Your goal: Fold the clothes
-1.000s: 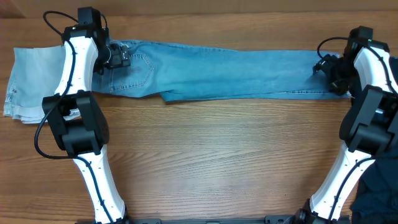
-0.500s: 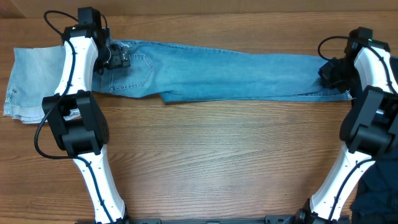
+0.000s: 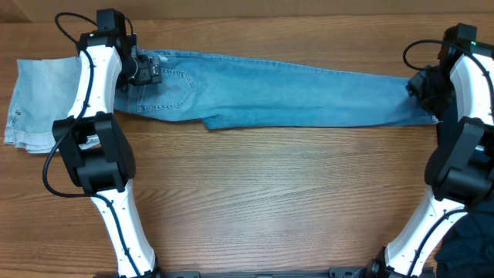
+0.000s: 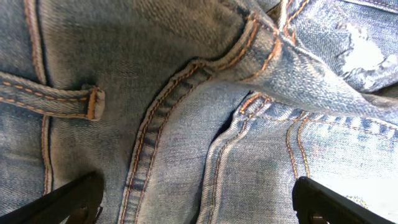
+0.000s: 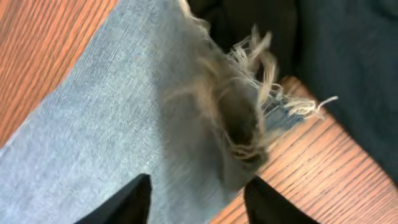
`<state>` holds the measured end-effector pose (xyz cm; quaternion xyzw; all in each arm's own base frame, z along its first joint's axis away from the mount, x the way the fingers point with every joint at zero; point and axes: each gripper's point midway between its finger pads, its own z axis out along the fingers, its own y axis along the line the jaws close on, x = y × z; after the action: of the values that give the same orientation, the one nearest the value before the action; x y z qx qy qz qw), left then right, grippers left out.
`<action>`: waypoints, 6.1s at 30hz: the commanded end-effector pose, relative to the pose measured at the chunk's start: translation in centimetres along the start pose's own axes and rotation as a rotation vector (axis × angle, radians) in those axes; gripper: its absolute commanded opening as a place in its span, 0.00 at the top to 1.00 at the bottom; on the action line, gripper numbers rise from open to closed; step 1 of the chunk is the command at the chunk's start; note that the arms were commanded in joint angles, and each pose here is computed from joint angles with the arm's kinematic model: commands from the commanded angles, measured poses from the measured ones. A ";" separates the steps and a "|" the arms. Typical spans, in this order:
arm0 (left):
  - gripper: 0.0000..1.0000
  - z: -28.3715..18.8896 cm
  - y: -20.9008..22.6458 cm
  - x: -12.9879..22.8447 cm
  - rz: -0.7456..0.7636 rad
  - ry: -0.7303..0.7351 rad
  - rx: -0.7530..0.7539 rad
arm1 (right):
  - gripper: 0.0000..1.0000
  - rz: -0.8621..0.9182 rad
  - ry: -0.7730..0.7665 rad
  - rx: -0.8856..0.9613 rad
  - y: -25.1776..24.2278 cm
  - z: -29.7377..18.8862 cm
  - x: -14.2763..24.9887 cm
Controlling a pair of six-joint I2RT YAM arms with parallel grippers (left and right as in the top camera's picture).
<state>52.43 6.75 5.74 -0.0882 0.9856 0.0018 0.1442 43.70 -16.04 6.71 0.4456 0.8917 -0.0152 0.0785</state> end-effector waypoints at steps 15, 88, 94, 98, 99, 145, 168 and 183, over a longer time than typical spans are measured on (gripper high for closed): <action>0.27 -3.9 -2.0 -1.5 0.012 -0.039 0.085 | 0.59 -0.546 -0.045 -0.161 3.5 -3.1 -0.1; 0.74 1.5 2.9 2.8 -0.118 0.109 -0.180 | 0.87 -0.826 -0.020 -0.182 10.3 3.4 9.8; 0.69 -12.3 -1.5 -3.1 -0.069 -0.158 -0.119 | 0.82 -0.713 0.000 -0.221 11.0 -0.6 8.4; 0.63 -9.0 -2.5 0.8 -0.053 0.017 -0.090 | 0.70 -0.559 0.097 -0.203 7.1 -2.0 6.7; 0.62 -8.2 -2.4 1.2 -0.052 0.034 -0.094 | 0.68 -0.496 0.111 -0.193 5.9 -1.9 6.0; 0.43 7.1 -5.2 1.1 0.284 -0.024 0.065 | 0.42 -2.048 -0.247 -0.351 24.4 -2.0 43.7; 0.43 7.1 -5.2 0.6 0.284 -0.043 0.065 | 0.30 -2.081 -0.489 -0.128 25.7 -0.6 45.1; 0.43 7.1 -5.2 0.6 0.284 -0.045 0.064 | 0.50 -1.940 -0.645 -0.039 27.9 0.8 42.5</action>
<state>55.14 1.47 1.15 0.0526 0.9816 -0.0043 0.1838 40.26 35.92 1.78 -0.5174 0.7951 -0.1407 0.2835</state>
